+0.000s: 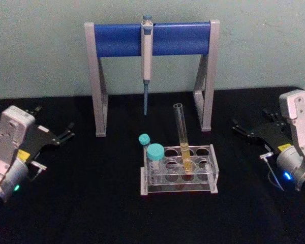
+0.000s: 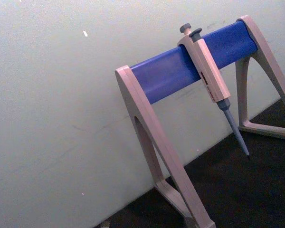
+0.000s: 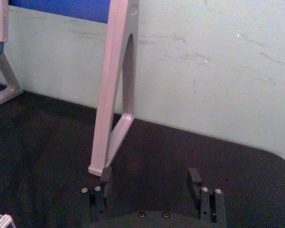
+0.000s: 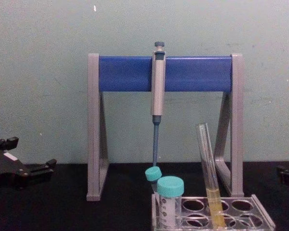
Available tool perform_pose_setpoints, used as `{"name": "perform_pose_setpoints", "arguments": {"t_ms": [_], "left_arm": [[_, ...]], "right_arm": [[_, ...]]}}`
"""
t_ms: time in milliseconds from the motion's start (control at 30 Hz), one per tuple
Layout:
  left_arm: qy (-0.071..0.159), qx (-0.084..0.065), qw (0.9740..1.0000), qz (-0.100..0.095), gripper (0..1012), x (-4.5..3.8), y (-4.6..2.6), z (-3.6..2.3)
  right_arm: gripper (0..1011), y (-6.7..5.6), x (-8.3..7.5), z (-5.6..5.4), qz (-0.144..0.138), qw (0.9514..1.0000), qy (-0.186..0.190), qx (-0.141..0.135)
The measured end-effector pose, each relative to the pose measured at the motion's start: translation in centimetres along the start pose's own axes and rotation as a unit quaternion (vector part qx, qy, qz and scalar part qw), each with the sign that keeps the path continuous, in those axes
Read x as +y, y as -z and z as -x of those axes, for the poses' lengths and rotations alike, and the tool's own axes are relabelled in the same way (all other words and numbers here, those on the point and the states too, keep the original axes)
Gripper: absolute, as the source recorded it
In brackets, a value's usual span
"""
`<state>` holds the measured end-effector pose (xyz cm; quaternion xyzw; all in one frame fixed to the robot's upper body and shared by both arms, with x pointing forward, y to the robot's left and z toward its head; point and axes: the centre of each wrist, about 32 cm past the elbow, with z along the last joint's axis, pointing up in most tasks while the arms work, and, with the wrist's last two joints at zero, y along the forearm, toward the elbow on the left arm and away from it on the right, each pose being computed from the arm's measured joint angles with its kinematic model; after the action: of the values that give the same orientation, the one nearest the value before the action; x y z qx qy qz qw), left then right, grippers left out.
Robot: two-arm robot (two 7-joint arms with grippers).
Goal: Pick up the test tube from the test tube rack, shake it, then place it back into the test tube rack.
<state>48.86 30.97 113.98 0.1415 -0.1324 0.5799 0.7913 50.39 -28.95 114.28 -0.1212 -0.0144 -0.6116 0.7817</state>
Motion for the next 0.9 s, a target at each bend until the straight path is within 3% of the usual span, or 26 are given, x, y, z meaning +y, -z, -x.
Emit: {"name": "perform_pose_setpoints", "arguments": {"t_ms": [900], "left_arm": [[0.000, 0.000, 1.0000, 0.000, 1001, 0.00, 0.00, 0.00]], "right_arm": [[1000, 0.00, 0.00, 0.00, 0.000, 1.0000, 0.000, 0.000]]}}
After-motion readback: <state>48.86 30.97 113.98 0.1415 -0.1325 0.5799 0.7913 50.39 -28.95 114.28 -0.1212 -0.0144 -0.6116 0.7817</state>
